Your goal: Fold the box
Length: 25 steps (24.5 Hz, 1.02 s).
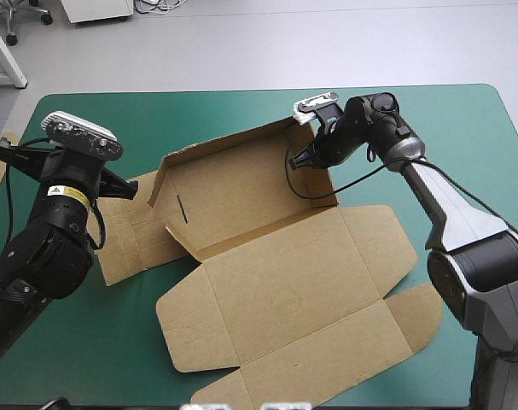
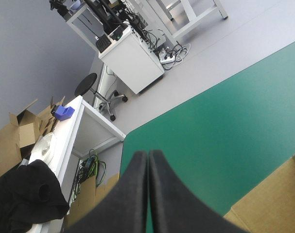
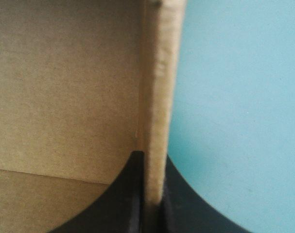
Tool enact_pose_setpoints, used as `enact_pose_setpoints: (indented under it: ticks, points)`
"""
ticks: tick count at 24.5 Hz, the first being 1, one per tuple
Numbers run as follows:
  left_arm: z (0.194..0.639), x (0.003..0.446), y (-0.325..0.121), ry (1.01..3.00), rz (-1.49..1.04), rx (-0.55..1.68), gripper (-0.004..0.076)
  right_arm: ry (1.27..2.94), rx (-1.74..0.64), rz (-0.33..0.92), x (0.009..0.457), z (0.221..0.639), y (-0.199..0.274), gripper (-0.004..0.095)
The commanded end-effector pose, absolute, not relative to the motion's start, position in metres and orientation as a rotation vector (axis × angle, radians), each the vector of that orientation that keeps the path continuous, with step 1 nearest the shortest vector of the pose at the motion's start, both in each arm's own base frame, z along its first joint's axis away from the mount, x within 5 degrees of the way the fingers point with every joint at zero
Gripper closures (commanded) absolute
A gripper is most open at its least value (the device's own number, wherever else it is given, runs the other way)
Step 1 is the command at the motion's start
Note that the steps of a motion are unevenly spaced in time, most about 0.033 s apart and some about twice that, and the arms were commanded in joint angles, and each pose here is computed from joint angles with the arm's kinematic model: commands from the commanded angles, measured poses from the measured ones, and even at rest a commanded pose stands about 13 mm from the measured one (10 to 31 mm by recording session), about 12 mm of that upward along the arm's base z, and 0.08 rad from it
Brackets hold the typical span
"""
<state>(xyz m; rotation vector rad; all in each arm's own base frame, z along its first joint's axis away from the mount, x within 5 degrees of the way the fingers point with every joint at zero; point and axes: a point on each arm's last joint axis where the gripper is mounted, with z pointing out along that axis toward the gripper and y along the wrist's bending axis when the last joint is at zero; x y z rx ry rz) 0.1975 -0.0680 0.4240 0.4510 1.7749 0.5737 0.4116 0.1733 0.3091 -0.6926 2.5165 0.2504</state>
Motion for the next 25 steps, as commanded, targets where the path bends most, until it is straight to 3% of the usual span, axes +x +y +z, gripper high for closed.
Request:
enact_pose_setpoints:
  ticks: [1, 2, 5, 7, 16, 25]
  points:
    - [0.438, 0.194, -0.065, 1.699, 0.580, 0.447, 0.0726, 2.389, -0.717, 0.256, 0.406, 0.341, 0.170, 0.0777]
    - [0.438, 0.194, -0.065, 1.699, 0.580, 0.447, 0.0726, 2.390, -0.719, 0.272, 0.405, 0.341, 0.171, 0.0736]
    - [0.438, 0.194, -0.065, 1.699, 0.580, 0.447, 0.0726, 2.348, -0.742, 0.344, 0.398, 0.355, 0.174, 0.0466]
    - [0.438, 0.194, -0.065, 1.699, 0.580, 0.447, 0.0726, 2.353, -0.746, 0.348, 0.394, 0.359, 0.173, 0.0391]
    - [0.438, 0.194, -0.065, 1.702, 0.577, 0.446, 0.0726, 2.370, -0.767, 0.346, 0.384, 0.369, 0.169, 0.0391]
    - [0.438, 0.194, -0.065, 1.702, 0.577, 0.446, 0.0726, 2.277, -0.721, 0.336, 0.395, 0.370, 0.172, 0.0391]
